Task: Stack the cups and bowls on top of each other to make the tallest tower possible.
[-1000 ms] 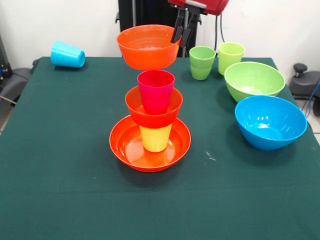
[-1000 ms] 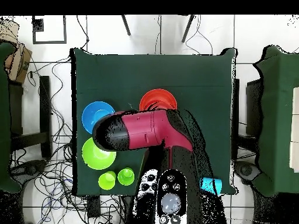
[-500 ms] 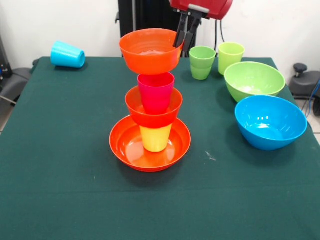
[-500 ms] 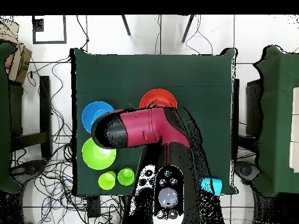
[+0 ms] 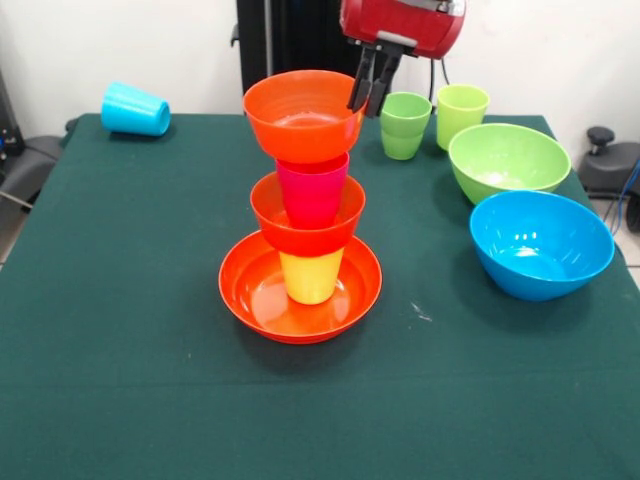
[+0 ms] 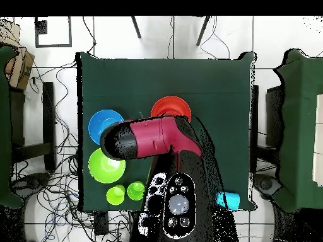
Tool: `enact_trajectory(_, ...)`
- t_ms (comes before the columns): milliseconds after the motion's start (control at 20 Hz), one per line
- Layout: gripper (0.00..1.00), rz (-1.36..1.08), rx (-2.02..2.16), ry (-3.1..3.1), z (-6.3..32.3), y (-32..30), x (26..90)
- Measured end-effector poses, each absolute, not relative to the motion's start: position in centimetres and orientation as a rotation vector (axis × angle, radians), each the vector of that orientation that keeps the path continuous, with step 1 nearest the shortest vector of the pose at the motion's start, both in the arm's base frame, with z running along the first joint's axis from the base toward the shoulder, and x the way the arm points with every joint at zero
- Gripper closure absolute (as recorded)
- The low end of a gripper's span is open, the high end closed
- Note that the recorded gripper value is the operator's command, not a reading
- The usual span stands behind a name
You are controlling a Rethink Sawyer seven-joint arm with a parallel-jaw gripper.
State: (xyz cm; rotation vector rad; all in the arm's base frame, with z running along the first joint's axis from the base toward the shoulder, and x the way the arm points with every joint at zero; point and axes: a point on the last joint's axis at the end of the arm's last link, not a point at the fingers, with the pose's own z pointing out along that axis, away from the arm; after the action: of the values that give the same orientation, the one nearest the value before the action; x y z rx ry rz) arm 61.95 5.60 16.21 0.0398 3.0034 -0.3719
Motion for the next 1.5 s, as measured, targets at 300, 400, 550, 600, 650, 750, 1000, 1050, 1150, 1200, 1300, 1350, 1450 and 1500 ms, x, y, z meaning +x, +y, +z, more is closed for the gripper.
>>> enact_trajectory(300, 1.00, -0.382, 0.032, 3.002, 16.29, 5.87, 61.78)
enact_trajectory(400, 1.00, -0.388, 0.030, 3.001, 16.32, 5.93, 61.69)
enact_trajectory(550, 1.00, -0.400, 0.026, 3.000, 16.39, 6.01, 61.50)
enact_trajectory(600, 1.00, -0.401, 0.026, 3.000, 16.40, 6.02, 61.48)
enact_trajectory(650, 1.00, -0.403, 0.026, 2.999, 16.42, 6.02, 61.46)
enact_trajectory(750, 1.00, -0.406, 0.025, 2.999, 16.44, 6.01, 61.40)
enact_trajectory(1000, 1.00, -0.412, 0.030, 2.999, 16.48, 5.80, 61.35)
enact_trajectory(1050, 1.00, -0.412, 0.030, 2.999, 16.48, 5.80, 61.35)
enact_trajectory(1150, 1.00, -0.412, 0.030, 2.999, 16.47, 5.80, 61.35)
enact_trajectory(1200, 1.00, -0.412, 0.030, 2.999, 16.47, 5.80, 61.35)
enact_trajectory(1300, 1.00, -0.412, 0.030, 2.999, 16.47, 5.78, 61.35)
enact_trajectory(1350, 1.00, -0.412, 0.030, 2.999, 16.47, 5.78, 61.35)
enact_trajectory(1450, 1.00, -0.413, 0.031, 2.999, 16.48, 5.75, 61.34)
enact_trajectory(1500, 1.00, -0.413, 0.031, 2.999, 16.48, 5.76, 61.34)
